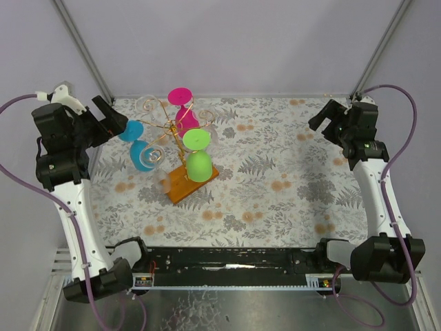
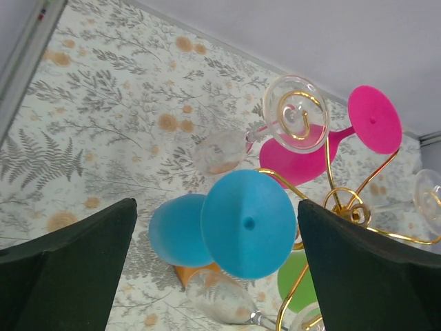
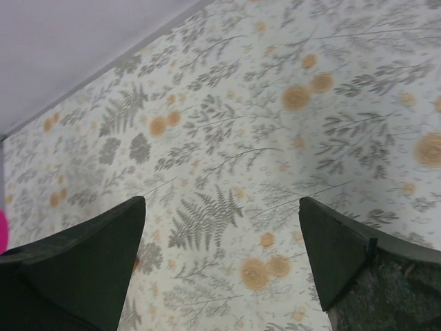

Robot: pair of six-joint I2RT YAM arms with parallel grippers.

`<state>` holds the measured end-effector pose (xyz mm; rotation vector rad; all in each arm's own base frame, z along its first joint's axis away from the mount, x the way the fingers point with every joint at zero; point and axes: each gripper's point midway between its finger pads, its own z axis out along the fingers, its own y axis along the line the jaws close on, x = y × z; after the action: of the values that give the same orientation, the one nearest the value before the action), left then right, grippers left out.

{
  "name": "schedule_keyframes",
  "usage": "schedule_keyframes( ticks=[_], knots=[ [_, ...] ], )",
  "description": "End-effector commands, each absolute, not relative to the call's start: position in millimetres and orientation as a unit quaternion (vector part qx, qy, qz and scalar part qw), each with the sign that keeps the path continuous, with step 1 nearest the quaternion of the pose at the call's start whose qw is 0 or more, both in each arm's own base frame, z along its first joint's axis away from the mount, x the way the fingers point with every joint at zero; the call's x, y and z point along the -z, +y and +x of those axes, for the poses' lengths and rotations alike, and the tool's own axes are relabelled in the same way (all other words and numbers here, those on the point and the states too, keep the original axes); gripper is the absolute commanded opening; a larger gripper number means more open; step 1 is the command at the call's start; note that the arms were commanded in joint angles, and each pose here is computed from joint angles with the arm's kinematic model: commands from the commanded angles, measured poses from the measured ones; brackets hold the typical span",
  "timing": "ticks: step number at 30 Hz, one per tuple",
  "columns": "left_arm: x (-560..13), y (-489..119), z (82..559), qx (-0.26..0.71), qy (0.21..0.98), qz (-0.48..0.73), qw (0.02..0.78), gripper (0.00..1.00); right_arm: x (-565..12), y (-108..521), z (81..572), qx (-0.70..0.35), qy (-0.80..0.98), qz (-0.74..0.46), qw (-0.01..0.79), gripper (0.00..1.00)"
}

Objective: Take the wine glass off the wine glass rack

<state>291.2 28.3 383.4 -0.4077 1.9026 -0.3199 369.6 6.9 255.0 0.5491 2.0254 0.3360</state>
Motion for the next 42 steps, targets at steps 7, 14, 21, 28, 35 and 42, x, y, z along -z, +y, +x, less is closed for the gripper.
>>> schedule_keyframes(
  ticks=[7, 14, 21, 28, 35, 42],
  knots=[
    [-389.0, 54.7, 294.6, 0.277, 0.756, -0.26, 0.533, 0.98, -286.7, 48.6, 368.6, -0.252, 0.823, 0.171, 0.479, 0.99],
    [-379.8, 56.1, 287.5, 0.387, 0.722, -0.28, 0.5, 0.9, -281.7, 53.8, 368.6, -0.266, 0.827, 0.171, 0.465, 0.97],
    [-375.3, 24.7, 270.4, 0.474, 0.711, -0.265, 0.446, 0.85, -277.1, 55.7, 367.4, -0.271, 0.829, 0.172, 0.458, 0.97],
    [-375.2, 10.0, 258.8, 0.508, 0.712, -0.244, 0.42, 0.74, -269.8, 58.2, 363.8, -0.279, 0.828, 0.179, 0.451, 0.96],
    [-364.7, 8.7, 257.6, 0.508, 0.716, -0.248, 0.409, 0.62, -264.6, 57.9, 357.5, -0.277, 0.83, 0.183, 0.448, 0.96],
    [-353.7, 3.2, 257.9, 0.522, 0.716, -0.257, 0.386, 0.55, -266.0, 57.3, 356.7, -0.275, 0.83, 0.183, 0.449, 0.95]
  ],
)
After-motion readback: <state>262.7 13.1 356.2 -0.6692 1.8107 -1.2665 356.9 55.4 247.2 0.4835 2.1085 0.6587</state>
